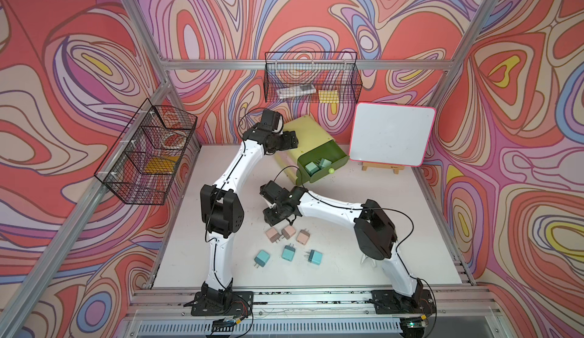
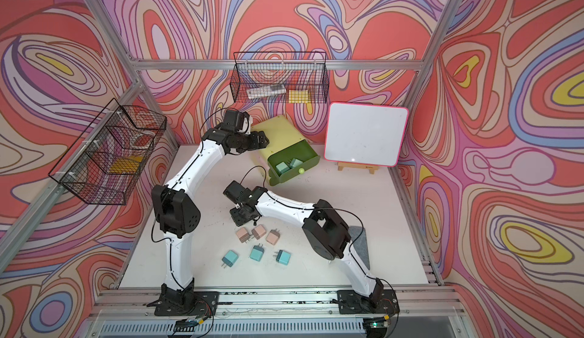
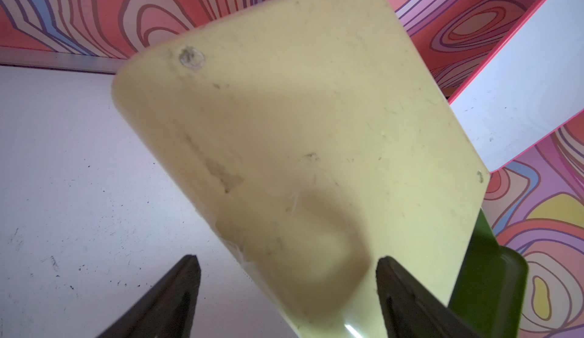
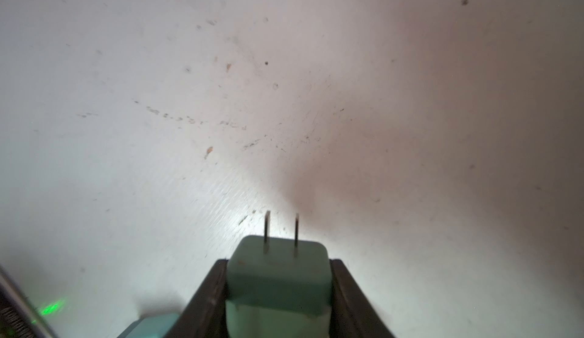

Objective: Place the plugs into the drawer by color
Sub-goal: Pick up the plug from the center of the board, then place the plug in the drawer.

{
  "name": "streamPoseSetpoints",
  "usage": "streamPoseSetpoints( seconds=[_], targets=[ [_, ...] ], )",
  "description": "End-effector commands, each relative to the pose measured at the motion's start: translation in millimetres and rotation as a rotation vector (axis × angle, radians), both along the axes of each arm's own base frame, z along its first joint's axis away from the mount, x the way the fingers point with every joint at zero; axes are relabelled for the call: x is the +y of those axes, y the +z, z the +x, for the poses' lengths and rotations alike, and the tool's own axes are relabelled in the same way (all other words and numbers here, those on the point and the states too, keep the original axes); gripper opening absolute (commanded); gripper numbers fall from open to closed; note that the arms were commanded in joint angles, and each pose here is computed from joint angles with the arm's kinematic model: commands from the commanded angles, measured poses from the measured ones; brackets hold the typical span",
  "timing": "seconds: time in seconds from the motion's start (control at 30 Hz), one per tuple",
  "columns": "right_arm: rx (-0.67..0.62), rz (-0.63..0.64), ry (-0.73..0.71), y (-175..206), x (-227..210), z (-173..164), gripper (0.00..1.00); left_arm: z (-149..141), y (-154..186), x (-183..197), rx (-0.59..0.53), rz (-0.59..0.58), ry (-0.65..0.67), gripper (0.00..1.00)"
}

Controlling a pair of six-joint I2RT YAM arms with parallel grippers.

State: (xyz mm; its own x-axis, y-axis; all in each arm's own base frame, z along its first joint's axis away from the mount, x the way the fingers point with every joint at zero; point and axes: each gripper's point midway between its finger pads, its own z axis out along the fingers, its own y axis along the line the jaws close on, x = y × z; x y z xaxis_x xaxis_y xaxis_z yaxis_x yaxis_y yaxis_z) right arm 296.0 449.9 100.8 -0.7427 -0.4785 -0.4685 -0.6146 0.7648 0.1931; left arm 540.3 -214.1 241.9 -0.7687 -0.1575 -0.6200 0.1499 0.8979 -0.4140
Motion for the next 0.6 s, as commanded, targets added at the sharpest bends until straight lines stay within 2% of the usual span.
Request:
streamPoseSetpoints(
  seconds=[0.0, 0.17, 0.27, 0.3, 0.37, 0.47, 0.57],
  targets=[
    [-0.120, 0.113, -0.037, 72, -10, 2, 0.36, -5, 28, 3, -0.039, -0.030, -0.002, 0.87],
    [-0.217, 0.064, -0.081, 108, -56, 7, 0.35, -6, 36, 4, -0.055, -0.028, -0.002, 0.87],
    [-0.255, 0.025, -0.106, 123, -87, 22, 0.34, -7, 37, 5, -0.057, -0.025, -0.001, 0.87],
    [-0.283, 0.041, -0.105, 139, -97, 28, 0.34, -7, 36, 5, -0.055, -0.025, 0.000, 0.87],
    [-0.319, 0.046, -0.078, 152, -108, 41, 0.34, -8, 35, 3, -0.051, -0.025, -0.005, 0.87],
    [-0.403, -0.015, -0.091, 172, -129, 73, 0.33, -6, 34, 5, -0.056, -0.016, 0.001, 0.87],
    [-0.453, -0.058, -0.115, 178, -149, 109, 0.32, -4, 35, 5, -0.061, -0.015, 0.002, 0.87]
  ],
)
